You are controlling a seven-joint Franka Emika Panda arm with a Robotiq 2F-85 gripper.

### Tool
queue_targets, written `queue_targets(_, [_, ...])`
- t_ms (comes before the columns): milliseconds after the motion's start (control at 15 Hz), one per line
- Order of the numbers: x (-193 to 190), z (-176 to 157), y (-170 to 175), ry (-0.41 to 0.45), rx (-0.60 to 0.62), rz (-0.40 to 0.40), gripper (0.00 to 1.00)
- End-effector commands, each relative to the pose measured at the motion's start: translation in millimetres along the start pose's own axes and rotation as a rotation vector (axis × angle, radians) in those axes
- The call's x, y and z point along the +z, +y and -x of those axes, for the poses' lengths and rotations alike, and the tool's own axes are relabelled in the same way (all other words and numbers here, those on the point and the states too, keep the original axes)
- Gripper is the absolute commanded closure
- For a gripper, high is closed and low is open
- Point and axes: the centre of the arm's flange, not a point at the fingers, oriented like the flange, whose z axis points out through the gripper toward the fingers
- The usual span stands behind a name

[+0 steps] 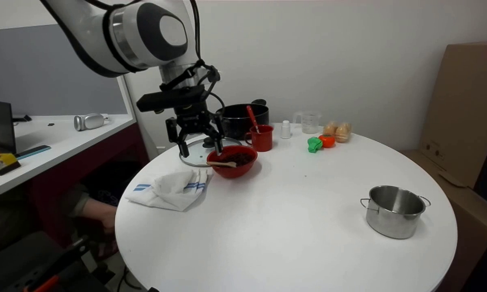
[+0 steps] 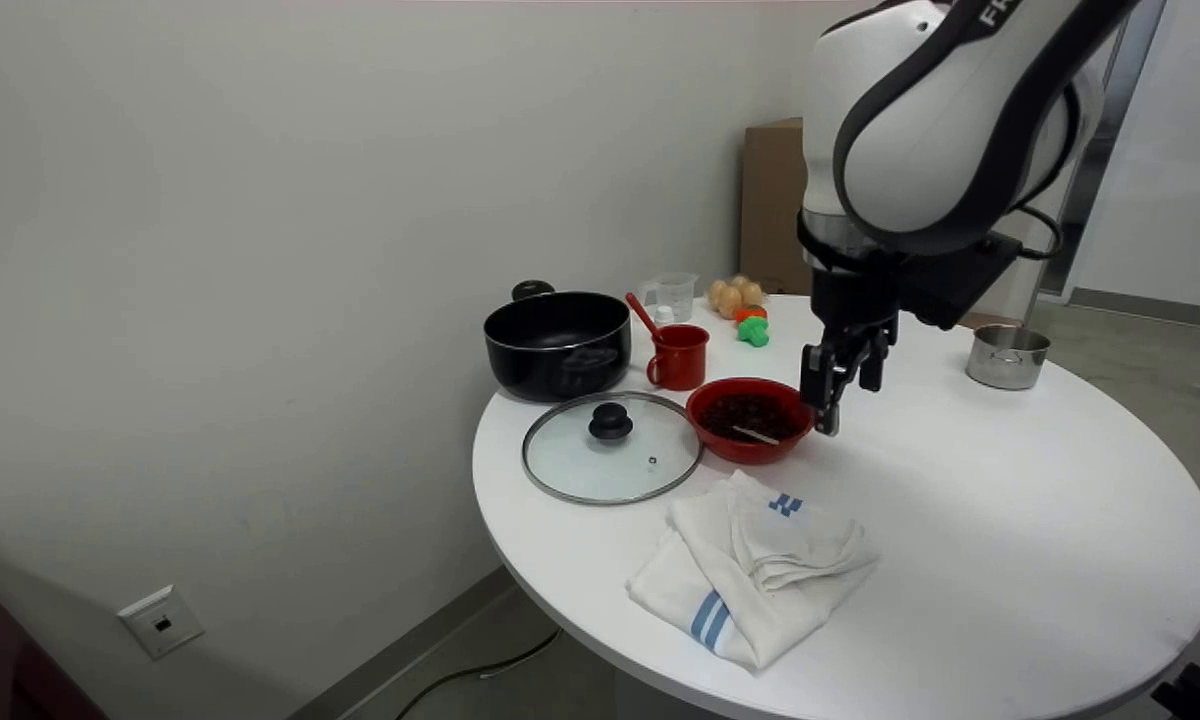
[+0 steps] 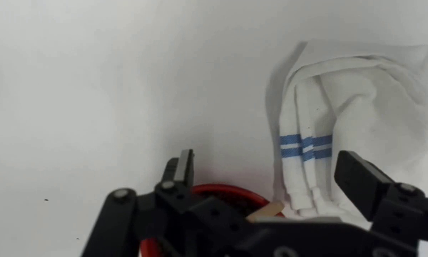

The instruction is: Move the silver pot to the right side of the table, use the white and blue towel to wipe the table

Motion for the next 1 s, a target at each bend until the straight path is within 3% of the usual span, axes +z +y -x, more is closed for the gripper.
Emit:
queue_targets(0, [10.4, 16.1, -31.1, 0.028, 0.004, 0.008, 0.00])
queue_targets(533, [35.1, -0.7, -61.8, 0.094, 0.005, -0.024, 0.00])
queue_targets(933, [65.6, -12.1, -78.4, 0.080, -0.029, -0.050, 0.02])
